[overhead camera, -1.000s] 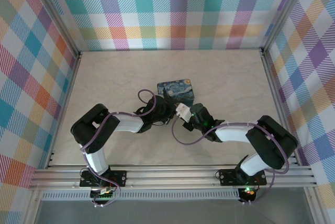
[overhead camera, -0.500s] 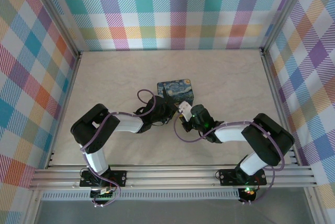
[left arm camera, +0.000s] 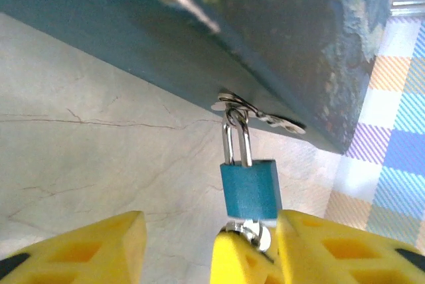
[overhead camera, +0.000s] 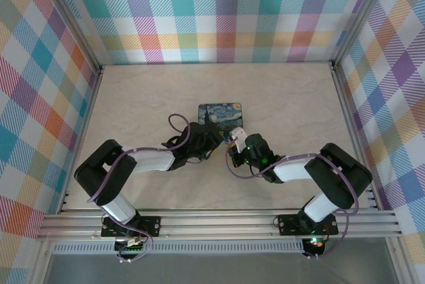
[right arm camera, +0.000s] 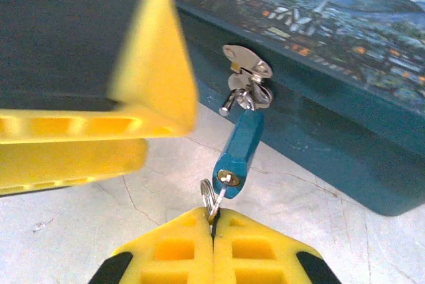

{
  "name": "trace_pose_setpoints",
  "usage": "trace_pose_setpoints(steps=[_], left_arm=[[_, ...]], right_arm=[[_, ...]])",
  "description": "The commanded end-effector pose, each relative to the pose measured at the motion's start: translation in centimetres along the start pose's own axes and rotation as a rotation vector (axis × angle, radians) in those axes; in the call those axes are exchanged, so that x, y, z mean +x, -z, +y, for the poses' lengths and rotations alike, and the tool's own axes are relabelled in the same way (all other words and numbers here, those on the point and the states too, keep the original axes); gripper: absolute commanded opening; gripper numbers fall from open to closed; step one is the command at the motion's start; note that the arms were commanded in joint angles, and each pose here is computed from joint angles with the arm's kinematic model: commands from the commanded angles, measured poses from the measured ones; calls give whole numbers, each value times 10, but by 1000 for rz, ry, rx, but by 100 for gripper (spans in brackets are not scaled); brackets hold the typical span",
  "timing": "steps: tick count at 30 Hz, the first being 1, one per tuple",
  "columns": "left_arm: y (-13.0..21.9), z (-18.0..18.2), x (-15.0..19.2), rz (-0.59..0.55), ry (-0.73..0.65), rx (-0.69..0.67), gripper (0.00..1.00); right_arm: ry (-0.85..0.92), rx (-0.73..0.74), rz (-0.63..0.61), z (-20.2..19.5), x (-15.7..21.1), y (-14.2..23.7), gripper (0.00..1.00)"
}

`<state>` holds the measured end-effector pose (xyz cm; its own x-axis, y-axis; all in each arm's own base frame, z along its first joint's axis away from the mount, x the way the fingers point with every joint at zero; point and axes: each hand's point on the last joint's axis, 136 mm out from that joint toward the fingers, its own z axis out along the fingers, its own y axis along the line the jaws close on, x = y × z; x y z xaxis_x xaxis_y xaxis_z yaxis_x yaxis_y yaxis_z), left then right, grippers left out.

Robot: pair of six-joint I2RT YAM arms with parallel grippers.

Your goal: Unlock the padlock with the key

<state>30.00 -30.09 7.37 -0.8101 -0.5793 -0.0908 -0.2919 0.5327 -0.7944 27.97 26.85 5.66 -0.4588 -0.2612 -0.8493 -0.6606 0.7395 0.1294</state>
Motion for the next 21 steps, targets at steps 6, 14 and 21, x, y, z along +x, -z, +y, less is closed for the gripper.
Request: trace_pose_setpoints(steps=[6, 14, 21], left_arm=[[33, 7, -21, -85, -54, -48, 67], [57, 16, -40, -126, -55, -69, 70], [77, 17, -55, -163, -73, -85, 73]], right_arm=[[-230, -98, -59, 8, -6, 5, 0], [-481, -193, -9, 18, 0, 4, 0], [-589, -192, 53, 18, 18, -3, 0]])
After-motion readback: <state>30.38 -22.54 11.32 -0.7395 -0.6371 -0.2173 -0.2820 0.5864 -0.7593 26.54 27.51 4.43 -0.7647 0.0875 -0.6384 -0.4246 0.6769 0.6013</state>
